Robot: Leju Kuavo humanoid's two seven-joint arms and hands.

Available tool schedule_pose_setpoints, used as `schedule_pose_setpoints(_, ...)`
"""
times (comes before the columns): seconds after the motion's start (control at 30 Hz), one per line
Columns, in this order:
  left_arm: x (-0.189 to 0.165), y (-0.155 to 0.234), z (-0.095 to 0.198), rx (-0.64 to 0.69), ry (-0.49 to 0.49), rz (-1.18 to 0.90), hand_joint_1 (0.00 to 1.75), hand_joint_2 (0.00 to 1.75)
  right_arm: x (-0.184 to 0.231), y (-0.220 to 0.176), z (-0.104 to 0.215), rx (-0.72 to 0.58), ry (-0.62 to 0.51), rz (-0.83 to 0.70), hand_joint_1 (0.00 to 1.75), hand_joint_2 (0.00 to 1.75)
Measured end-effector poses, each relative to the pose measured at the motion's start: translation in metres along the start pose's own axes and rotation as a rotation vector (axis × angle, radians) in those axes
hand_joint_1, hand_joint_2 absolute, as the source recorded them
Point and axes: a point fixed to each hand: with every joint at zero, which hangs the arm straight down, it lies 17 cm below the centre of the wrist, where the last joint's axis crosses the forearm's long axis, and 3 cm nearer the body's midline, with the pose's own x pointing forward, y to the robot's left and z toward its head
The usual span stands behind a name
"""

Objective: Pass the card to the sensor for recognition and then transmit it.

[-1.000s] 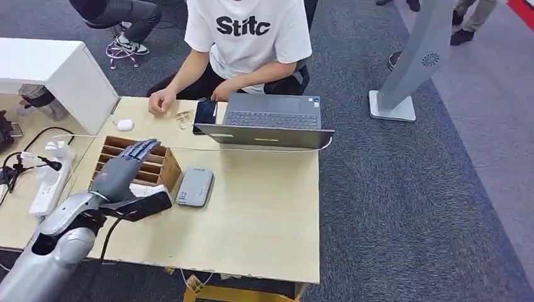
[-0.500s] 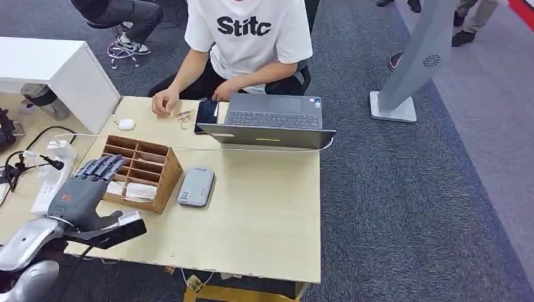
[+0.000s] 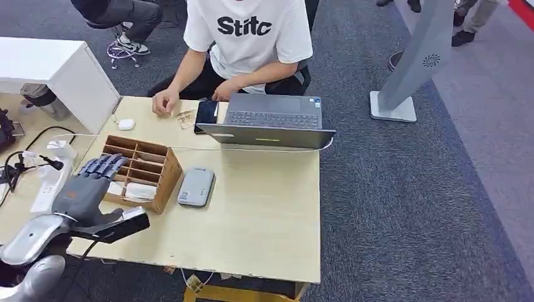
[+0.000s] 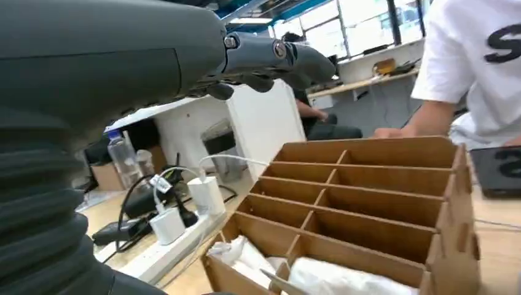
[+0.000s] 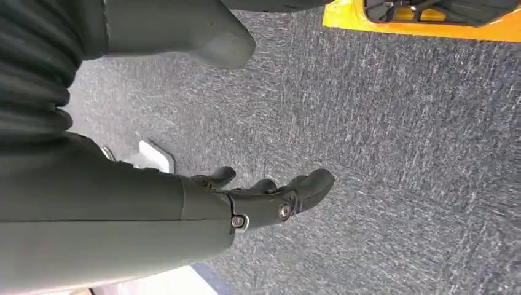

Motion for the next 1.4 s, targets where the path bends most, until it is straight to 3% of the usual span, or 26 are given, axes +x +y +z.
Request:
schedule_pose_setpoints(0.7,-0.004,-0.038,-0.016,-0.078,0.039,0.029,0.00,1.75,0.003,0.000,0.000,0.004,-0.007,0.016,0.00,1.75)
schedule_pose_setpoints(1.07,0.002,-0.049,-0.014,-0.105,0.030,0.037,0.17,1.75,0.003,0.000,0.000,0.005,-0.009,0.024,0.00,1.75)
schedule_pose_setpoints(1.23,0.003,-0.053,-0.014,-0.113,0.028,0.040,0.54,1.75,0.003,0.000,0.000,0.005,-0.010,0.025,0.00,1.75)
schedule_pose_setpoints(1.27,0.003,-0.053,-0.014,-0.114,0.028,0.040,0.54,1.75,0.003,0.000,0.000,0.005,-0.010,0.025,0.00,1.75)
schedule_pose_setpoints(1.37,0.002,-0.055,-0.014,-0.118,0.029,0.039,0.82,1.75,0.003,0.000,0.000,0.005,-0.010,0.026,0.00,1.75)
schedule_pose_setpoints(1.4,0.002,-0.056,-0.013,-0.120,0.030,0.040,0.99,1.75,0.003,0.000,0.000,0.005,-0.011,0.027,0.00,1.75)
